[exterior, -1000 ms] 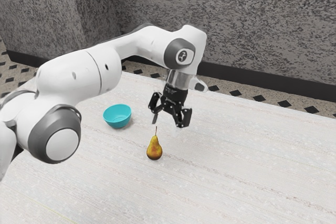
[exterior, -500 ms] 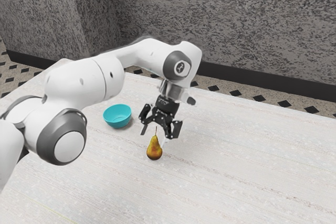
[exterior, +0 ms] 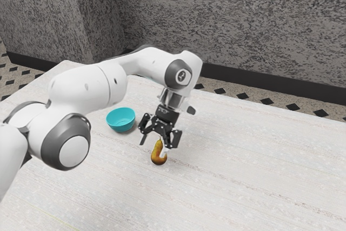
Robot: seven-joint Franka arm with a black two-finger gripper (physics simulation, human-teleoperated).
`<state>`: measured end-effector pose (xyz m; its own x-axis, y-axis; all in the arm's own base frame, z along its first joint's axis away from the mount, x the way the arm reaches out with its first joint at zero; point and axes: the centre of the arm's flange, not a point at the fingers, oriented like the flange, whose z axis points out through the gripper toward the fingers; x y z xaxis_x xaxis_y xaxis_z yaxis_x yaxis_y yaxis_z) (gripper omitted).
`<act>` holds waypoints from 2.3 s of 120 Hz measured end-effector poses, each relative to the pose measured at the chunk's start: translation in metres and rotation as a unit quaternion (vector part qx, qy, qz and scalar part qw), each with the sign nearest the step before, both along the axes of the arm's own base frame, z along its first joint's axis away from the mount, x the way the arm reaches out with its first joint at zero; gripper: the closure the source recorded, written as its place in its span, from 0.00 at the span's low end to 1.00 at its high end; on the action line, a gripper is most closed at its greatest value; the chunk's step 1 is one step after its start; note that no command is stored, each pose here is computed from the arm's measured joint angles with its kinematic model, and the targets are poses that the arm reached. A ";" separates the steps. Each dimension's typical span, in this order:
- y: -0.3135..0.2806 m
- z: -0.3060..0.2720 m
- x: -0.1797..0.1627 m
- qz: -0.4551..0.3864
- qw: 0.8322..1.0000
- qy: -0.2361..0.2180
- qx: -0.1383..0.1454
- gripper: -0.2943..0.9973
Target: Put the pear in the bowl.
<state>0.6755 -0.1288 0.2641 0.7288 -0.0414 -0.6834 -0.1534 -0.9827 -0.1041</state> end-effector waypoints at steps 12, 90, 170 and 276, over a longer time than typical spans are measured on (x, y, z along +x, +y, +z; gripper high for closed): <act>0.006 0.006 0.003 0.003 1.000 -0.007 0.001 0.24; 0.018 -0.003 0.042 0.009 0.996 -0.084 -0.036 0.23; 0.021 -0.046 0.023 0.038 0.997 -0.020 -0.068 0.25; 0.026 -0.039 0.024 0.036 0.997 -0.023 -0.060 0.65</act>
